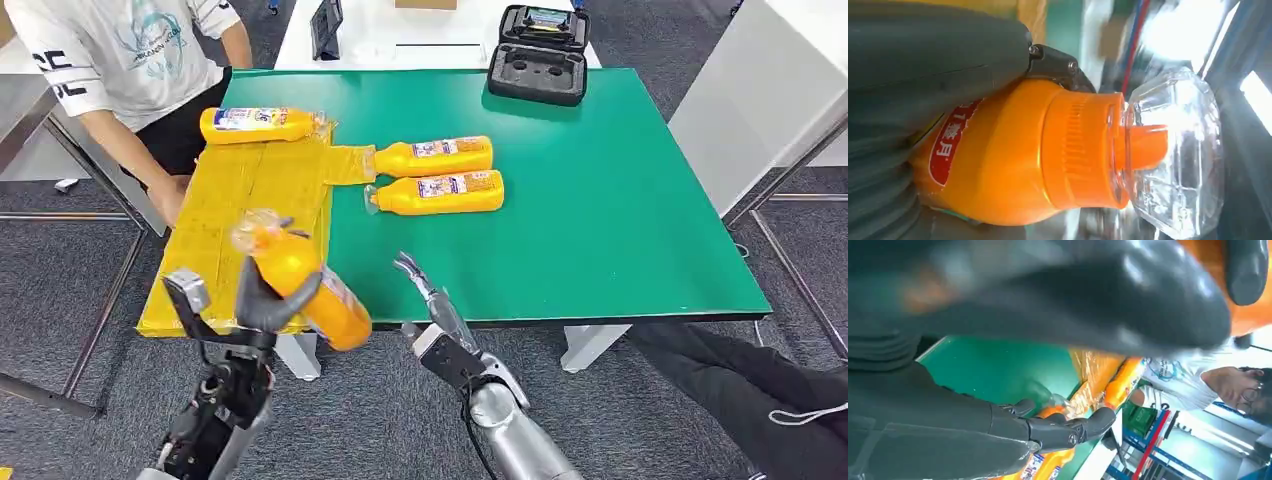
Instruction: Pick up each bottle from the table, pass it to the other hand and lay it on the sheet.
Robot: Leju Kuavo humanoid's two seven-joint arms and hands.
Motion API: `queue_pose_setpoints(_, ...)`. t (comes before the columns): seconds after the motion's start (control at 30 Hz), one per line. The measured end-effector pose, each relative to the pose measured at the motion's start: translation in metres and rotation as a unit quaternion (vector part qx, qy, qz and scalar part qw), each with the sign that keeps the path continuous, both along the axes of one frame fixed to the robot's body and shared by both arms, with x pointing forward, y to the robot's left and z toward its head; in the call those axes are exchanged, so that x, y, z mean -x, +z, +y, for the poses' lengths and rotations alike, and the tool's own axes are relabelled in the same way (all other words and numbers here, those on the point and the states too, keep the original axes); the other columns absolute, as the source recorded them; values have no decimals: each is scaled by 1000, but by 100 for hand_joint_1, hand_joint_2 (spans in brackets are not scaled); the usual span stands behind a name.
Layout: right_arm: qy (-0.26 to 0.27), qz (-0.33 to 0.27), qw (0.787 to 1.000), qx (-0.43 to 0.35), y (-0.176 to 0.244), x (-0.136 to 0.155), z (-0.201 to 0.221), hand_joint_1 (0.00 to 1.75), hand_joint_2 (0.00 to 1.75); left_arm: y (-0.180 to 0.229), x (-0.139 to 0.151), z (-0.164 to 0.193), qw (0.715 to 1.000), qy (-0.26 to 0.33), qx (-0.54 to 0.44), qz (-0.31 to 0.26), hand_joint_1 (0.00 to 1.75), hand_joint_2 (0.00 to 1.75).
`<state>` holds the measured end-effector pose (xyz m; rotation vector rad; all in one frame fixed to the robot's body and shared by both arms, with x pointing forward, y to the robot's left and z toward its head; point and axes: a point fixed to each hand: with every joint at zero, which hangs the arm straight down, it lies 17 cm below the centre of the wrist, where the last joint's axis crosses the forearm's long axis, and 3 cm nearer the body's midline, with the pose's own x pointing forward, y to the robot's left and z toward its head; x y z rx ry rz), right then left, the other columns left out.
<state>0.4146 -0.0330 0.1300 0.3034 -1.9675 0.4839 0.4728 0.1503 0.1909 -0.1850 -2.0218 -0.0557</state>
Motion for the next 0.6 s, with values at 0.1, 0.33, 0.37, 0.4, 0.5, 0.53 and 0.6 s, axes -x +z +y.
queue_pose_setpoints(0.1, 0, 3, 1000, -9, 2, 0, -1, 0, 0, 33, -17, 34, 988, 88, -108, -66, 175, 175)
queue_pose_setpoints(0.33, 2, 5, 1000, -17, 4, 0, -3, 0, 0, 73, -36, 67, 956, 160, -212, -129, 175, 175)
queue_pose_setpoints(0.37, 2, 4, 1000, -18, 4, 0, -3, 0, 0, 77, -39, 69, 947, 170, -236, -136, 175, 175)
queue_pose_setpoints(0.4, 2, 4, 1000, -18, 5, 1, -3, 0, 0, 81, -43, 71, 941, 176, -252, -140, 175, 175)
queue_pose_setpoints(0.5, 1, 3, 1000, -21, 6, 2, -3, 0, 0, 92, -58, 78, 921, 197, -300, -149, 175, 175)
queue_pose_setpoints(0.53, 1, 3, 1000, -21, 6, 3, -3, 0, 0, 94, -61, 80, 915, 202, -313, -152, 175, 175)
queue_pose_setpoints(0.6, 1, 2, 1000, -22, 7, 3, -3, 0, 0, 98, -65, 82, 911, 207, -321, -154, 175, 175)
